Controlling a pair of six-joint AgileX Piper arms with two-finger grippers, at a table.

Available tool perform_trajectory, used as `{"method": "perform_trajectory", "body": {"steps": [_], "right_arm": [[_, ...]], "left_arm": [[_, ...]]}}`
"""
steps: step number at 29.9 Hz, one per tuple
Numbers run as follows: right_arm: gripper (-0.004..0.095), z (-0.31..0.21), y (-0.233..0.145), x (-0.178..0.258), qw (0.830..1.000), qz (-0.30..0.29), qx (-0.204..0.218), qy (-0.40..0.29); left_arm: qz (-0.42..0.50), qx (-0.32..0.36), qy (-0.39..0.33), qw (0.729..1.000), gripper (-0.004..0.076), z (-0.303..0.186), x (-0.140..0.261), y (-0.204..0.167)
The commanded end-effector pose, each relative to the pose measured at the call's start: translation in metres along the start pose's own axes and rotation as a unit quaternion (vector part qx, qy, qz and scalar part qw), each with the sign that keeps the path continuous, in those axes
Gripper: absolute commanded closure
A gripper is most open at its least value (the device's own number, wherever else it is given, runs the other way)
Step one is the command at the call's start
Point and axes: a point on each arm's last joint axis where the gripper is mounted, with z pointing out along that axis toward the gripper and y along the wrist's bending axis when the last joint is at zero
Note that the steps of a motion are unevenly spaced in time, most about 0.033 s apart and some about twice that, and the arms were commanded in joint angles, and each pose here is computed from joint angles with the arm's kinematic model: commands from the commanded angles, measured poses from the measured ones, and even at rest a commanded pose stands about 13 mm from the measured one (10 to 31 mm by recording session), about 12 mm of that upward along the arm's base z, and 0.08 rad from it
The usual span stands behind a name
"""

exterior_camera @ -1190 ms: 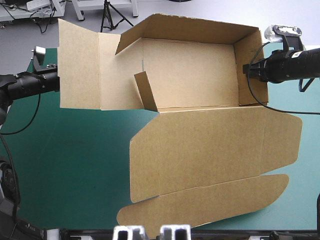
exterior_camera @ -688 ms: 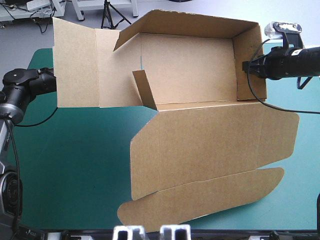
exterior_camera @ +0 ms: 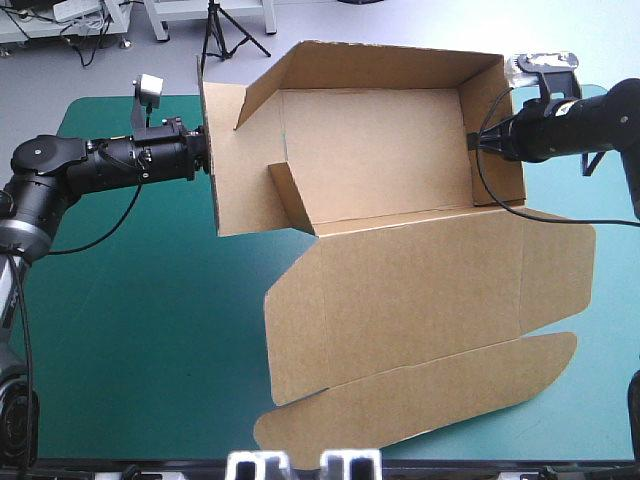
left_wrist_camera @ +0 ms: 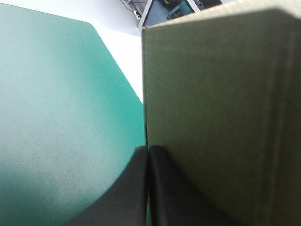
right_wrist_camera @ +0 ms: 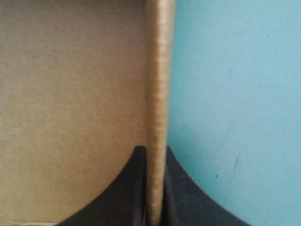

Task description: Fold the box

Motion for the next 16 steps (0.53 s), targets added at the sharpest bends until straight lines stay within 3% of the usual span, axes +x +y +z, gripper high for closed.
{"method": "perform_trajectory", "body": {"steps": [1,16], "right_arm": [[0.0911,-0.020,0.008,-0.011,0.998,-0.002,0.004,-0.064],[0.0910,-0.021,0.006,-0.015,0.996,0.006,0.010,-0.085]], "left_arm": [[0.040,0.048,-0.003,0.998,0.0733,-0.009,-0.001,-0.038],[0.059,0.030,0.012,0.998,0.0733,0.006,0.008,-0.058]]}}
